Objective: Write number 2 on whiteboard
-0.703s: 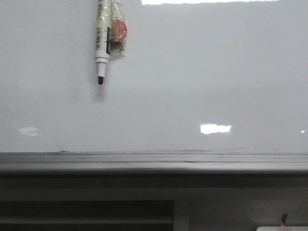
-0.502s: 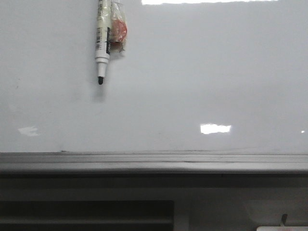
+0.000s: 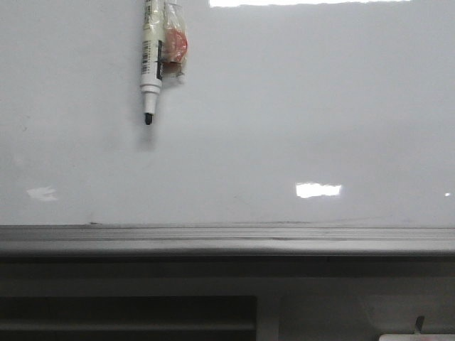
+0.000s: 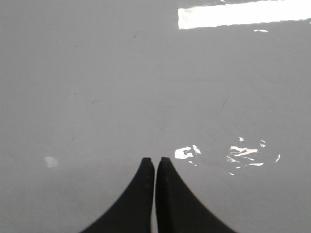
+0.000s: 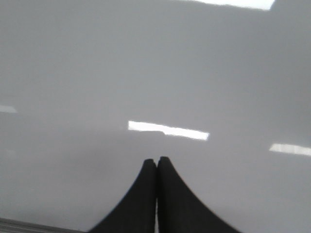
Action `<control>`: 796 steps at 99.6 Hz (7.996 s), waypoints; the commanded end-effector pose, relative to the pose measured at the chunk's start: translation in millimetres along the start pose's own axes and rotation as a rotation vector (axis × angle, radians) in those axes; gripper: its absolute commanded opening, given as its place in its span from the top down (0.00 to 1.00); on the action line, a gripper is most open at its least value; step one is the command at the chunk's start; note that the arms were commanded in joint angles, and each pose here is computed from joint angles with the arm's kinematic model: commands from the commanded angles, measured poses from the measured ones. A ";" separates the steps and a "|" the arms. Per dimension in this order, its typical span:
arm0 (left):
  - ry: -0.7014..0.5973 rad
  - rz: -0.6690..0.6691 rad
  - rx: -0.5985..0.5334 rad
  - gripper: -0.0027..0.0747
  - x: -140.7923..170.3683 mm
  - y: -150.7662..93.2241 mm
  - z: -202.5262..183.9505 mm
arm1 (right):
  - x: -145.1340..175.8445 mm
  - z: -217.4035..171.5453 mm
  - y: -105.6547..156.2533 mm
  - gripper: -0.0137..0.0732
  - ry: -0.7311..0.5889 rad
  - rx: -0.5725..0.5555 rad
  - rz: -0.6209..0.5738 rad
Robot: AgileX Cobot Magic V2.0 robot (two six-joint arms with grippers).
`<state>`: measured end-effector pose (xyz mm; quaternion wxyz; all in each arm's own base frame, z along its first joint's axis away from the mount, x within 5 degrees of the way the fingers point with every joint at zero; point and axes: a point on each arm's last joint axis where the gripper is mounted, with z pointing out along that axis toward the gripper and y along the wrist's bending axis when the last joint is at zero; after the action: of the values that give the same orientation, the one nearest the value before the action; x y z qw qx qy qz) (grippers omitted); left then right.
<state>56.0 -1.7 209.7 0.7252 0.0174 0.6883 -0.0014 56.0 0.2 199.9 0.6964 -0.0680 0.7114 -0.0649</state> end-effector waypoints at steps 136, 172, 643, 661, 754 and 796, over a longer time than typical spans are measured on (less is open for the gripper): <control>0.169 -0.311 0.436 0.99 -90.7 -31.9 6.9 | -92.7 26.7 6.9 0.85 0.174 -0.269 0.423; 0.290 -0.412 0.563 0.45 -92.9 -61.5 46.2 | -95.0 26.2 13.3 0.42 0.173 -0.345 0.443; 0.135 0.007 0.834 0.99 -143.9 -126.6 72.5 | -140.0 81.3 45.1 0.91 0.201 -0.658 0.302; 0.132 0.005 0.832 0.99 -144.2 -126.6 72.7 | -130.9 94.5 49.2 0.91 0.257 -0.652 0.292; 0.122 0.003 0.828 0.99 -145.1 -126.3 73.1 | -85.8 72.1 46.5 0.91 0.335 -0.576 0.365; 0.117 0.001 0.826 0.99 -145.5 -126.2 73.3 | -81.5 77.9 51.1 0.90 0.370 -0.603 0.375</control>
<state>116.4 -136.0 337.6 0.5763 0.3409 0.6946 -0.2629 128.8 71.6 261.8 0.4774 -0.1510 0.8163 0.2880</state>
